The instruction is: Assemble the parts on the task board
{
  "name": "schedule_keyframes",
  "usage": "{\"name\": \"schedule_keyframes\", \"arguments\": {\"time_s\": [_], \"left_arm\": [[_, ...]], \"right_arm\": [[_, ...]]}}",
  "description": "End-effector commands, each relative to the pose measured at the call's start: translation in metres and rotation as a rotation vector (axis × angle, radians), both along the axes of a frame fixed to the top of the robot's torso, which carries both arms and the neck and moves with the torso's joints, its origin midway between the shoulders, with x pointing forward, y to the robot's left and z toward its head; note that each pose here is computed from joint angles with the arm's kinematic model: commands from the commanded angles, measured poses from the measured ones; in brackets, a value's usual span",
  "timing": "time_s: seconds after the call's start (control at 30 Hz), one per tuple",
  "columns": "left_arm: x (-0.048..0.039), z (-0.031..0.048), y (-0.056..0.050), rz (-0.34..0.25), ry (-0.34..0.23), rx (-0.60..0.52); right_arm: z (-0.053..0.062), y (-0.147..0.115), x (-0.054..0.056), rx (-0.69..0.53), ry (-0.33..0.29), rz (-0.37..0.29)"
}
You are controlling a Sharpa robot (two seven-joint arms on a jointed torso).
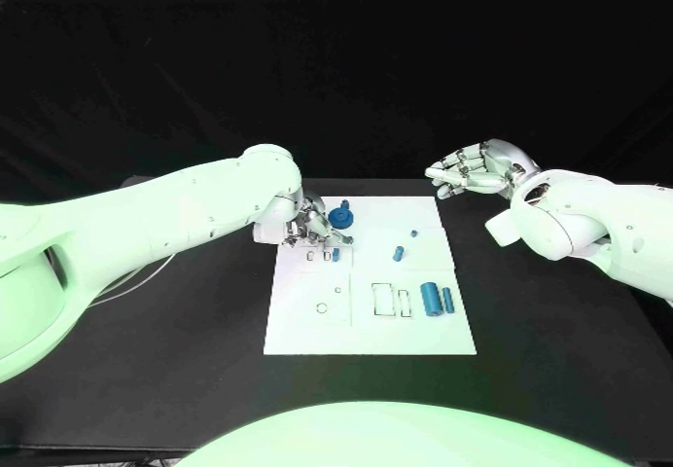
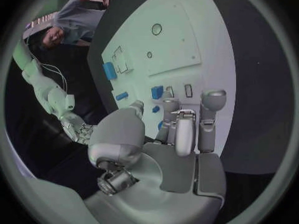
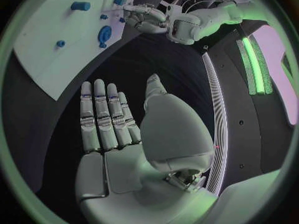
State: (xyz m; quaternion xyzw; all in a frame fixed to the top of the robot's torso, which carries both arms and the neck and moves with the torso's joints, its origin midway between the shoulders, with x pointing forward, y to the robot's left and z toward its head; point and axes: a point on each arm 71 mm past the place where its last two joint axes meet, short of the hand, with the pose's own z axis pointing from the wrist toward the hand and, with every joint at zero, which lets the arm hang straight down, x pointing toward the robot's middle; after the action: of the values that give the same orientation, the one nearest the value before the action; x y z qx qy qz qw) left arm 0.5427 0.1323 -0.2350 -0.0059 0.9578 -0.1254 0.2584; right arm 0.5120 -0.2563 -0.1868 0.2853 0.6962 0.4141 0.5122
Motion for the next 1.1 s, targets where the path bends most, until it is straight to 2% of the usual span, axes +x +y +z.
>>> {"name": "schedule_keyframes", "arguments": {"time_s": [0.03, 1.1], "left_arm": [[-0.0006, -0.0013, -0.003, -0.006, 0.000, -0.001], [-0.0030, -0.0132, -0.008, -0.019, 0.020, 0.007]], "right_arm": [[0.000, 0.001, 0.000, 0.000, 0.000, 0.005], [0.000, 0.004, -0.001, 0.001, 0.011, 0.016]]}}
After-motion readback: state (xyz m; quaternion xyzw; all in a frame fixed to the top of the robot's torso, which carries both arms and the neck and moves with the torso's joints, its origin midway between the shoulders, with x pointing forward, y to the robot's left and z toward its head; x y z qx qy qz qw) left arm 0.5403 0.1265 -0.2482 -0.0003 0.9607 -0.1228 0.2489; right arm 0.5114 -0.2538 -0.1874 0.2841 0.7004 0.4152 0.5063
